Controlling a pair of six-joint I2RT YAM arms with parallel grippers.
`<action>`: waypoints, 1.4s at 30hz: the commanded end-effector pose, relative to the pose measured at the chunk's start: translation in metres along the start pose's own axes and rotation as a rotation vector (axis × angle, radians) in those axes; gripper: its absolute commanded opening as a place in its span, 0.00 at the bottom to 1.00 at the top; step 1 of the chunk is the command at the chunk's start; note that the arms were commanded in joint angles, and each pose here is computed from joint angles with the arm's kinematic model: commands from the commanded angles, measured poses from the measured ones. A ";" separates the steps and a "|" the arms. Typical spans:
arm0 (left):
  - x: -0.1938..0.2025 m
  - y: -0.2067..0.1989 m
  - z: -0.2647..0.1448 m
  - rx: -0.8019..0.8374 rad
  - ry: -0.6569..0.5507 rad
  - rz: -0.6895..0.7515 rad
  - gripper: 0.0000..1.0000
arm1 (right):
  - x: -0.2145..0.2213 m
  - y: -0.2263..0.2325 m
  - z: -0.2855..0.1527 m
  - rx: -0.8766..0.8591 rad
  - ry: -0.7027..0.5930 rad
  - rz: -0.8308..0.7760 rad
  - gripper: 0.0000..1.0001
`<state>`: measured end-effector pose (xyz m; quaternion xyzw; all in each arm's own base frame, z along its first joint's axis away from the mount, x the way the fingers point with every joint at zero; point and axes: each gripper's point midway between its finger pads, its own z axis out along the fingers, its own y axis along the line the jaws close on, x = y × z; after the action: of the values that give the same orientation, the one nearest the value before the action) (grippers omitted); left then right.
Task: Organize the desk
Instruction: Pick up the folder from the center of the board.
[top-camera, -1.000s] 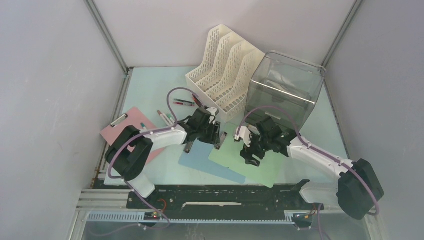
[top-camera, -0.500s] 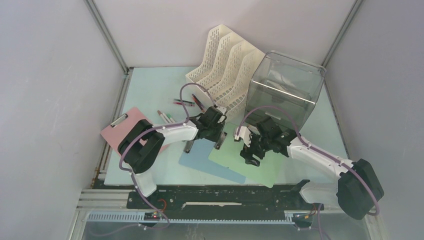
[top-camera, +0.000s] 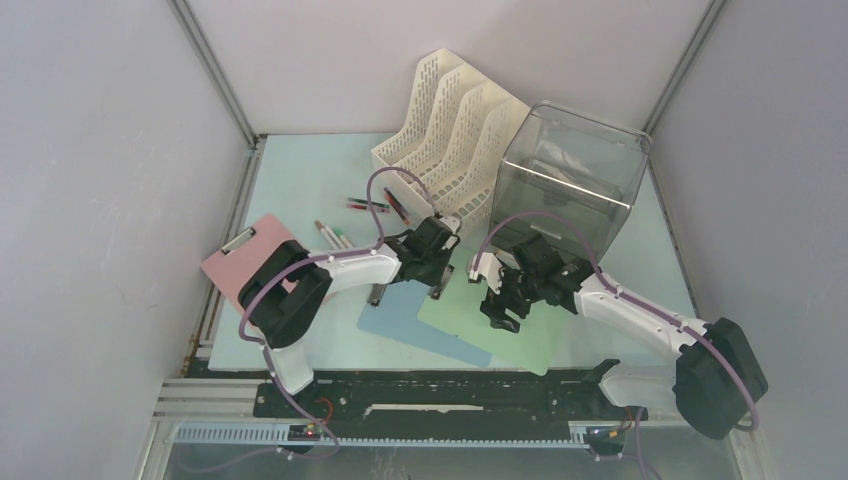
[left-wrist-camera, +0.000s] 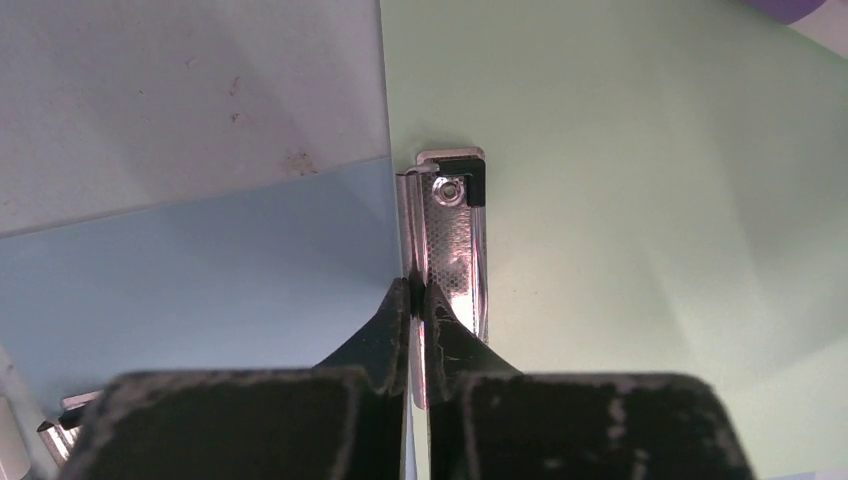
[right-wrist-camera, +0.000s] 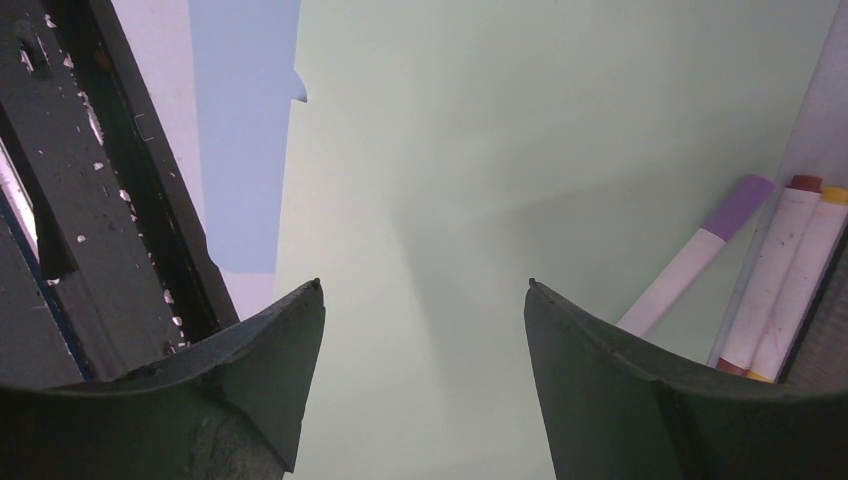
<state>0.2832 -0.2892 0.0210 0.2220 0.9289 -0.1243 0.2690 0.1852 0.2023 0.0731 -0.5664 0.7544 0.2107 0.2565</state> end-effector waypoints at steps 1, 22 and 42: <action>0.014 0.004 0.001 -0.031 0.055 0.018 0.01 | -0.011 0.000 -0.005 0.010 -0.036 -0.011 0.81; -0.017 0.002 -0.050 -0.021 -0.107 -0.023 0.00 | -0.033 0.013 -0.012 -0.048 -0.122 -0.013 0.83; -0.003 0.001 -0.053 0.022 -0.053 -0.073 0.32 | -0.079 0.073 0.040 0.075 -0.086 -0.351 0.89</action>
<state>0.2576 -0.2653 0.0544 0.1877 0.9350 -0.1335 0.2696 0.1229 0.3009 0.0875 -0.6984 0.6127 0.1942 0.3148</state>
